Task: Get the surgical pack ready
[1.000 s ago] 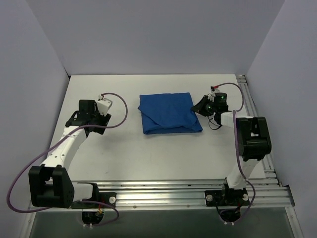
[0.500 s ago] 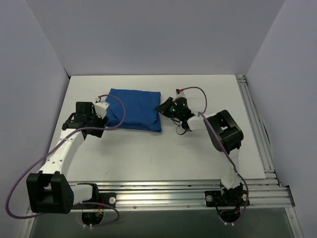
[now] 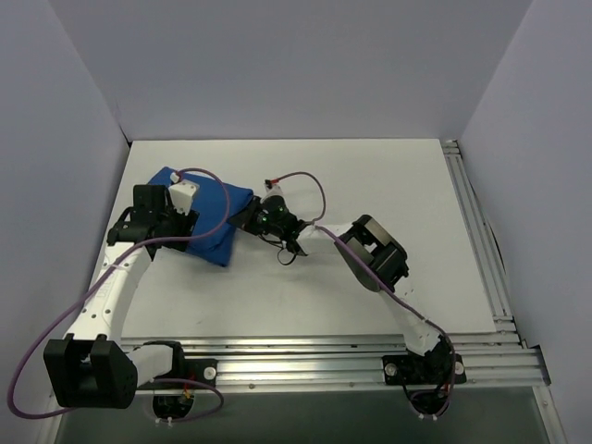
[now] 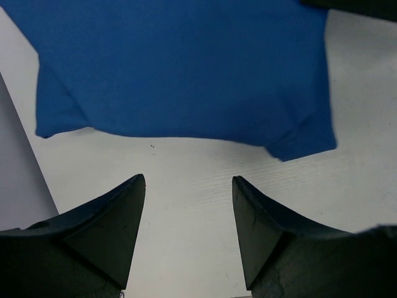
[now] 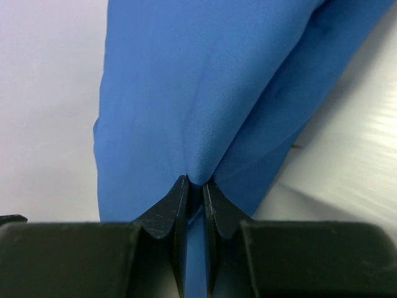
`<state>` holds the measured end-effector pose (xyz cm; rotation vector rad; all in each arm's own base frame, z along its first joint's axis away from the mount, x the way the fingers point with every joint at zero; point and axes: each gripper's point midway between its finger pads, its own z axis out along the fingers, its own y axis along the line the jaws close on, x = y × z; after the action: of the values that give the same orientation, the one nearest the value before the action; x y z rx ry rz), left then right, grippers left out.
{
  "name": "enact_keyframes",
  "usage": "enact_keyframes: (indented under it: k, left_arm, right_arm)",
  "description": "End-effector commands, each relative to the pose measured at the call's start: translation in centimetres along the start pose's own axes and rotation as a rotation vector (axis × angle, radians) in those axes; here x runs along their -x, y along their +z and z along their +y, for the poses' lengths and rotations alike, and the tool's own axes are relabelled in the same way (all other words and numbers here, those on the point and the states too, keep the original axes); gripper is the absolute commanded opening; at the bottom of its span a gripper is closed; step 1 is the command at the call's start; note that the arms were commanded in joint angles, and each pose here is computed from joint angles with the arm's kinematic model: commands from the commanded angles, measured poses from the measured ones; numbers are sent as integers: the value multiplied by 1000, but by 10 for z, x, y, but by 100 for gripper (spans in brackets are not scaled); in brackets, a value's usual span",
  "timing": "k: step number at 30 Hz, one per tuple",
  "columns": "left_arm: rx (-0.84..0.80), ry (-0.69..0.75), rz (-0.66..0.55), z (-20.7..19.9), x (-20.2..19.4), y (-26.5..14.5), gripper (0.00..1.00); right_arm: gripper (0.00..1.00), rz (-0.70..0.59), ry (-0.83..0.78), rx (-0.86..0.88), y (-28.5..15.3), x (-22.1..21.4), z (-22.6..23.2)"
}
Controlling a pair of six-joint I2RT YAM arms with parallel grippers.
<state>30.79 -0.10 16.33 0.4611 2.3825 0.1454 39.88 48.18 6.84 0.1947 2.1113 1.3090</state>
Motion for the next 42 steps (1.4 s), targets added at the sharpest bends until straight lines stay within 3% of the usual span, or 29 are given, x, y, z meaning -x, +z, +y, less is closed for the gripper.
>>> enact_keyframes:
  k: [1,4,15,19,23,28,29,30,33,35,36,41,42]
  left_arm:
    - [8,-24,-61,4,16,-16,67]
    - [10,-25,-66,4,16,-16,67]
    - [-9,-24,-87,1,19,-14,67]
    - [-11,-24,-82,0,17,-13,67]
    - [-6,-22,-82,1,16,-14,67]
    - [-14,-22,-82,0,16,-14,67]
    - [-15,-22,-79,-1,15,-14,67]
    - [-13,-23,-78,0,15,-14,67]
    - [-19,-20,-75,-1,14,-16,67]
    - [-25,-16,-70,-2,13,-18,67]
    - [-25,-14,-70,-2,13,-20,67]
    - [-35,1,-51,-5,4,-30,67]
    - [-36,5,-41,-6,0,-30,68]
  right_arm:
    - [0,57,41,85,24,-29,40]
    - [0,86,22,68,47,-39,32]
    - [0,51,-58,-7,86,-5,14]
    - [0,71,-51,44,104,-7,28]
    - [0,68,-42,48,103,-18,31]
    - [2,42,-48,75,93,-2,43]
    - [7,34,-56,67,90,3,39]
    - [22,16,-71,83,84,14,52]
    - [48,-26,-128,92,70,45,70]
    - [58,-52,-170,102,60,62,81]
    - [75,-75,-181,107,47,77,90]
    - [92,-159,-284,54,-1,123,95]
    - [99,-174,-299,20,-22,134,90]
